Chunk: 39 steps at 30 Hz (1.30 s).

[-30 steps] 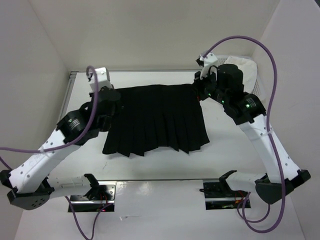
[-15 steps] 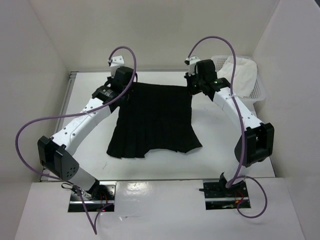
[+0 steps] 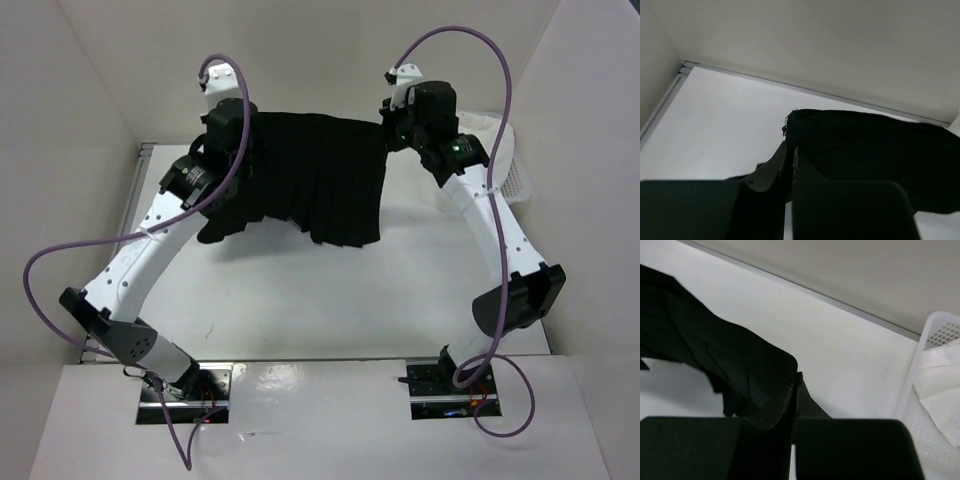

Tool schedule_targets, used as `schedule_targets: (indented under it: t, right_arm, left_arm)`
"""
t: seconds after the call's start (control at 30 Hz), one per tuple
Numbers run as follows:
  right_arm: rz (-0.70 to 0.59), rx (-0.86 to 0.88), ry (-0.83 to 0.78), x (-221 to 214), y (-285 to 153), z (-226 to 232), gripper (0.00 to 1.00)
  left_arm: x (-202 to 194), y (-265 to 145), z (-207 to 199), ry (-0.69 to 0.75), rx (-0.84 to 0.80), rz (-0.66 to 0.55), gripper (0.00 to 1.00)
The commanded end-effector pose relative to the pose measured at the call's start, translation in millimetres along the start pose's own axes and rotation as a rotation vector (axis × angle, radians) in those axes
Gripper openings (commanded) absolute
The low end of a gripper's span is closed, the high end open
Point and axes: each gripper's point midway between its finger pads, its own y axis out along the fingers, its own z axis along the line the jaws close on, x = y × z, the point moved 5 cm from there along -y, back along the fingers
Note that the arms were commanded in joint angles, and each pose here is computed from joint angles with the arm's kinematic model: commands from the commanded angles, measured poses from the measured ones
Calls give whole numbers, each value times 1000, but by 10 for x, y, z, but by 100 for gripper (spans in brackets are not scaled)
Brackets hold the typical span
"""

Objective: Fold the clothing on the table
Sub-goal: Flatten the skirt out

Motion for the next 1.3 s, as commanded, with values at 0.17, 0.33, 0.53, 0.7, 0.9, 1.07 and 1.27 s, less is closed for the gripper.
schedule_targets:
  t: [0.17, 0.33, 0.53, 0.7, 0.9, 1.07, 1.27]
  right_arm:
    - [-99, 58, -61, 294, -857, 303, 0]
    - [-123, 158, -104, 257, -1277, 436, 0]
    - [-90, 314, -175, 15, -1581, 643, 0]
    - [-91, 357, -199, -67, -1605, 689, 0]
    - [-2, 300, -190, -378, -898, 643, 0]
    - [98, 244, -164, -719, -186, 475, 0]
    - [174, 151, -131, -1010, 540, -5, 0]
  left_arm:
    - [307, -924, 261, -40, -79, -90, 0]
    - [108, -1079, 545, -49, -99, -75, 0]
    - [-41, -1361, 765, -108, -262, -70, 0]
    - [-96, -1399, 834, -82, -282, -80, 0]
    - [-441, -842, 406, 79, -98, 0, 0]
    - [-716, -259, 111, 100, -94, 62, 0]
    - [-1129, 517, 168, 98, -24, 170, 0]
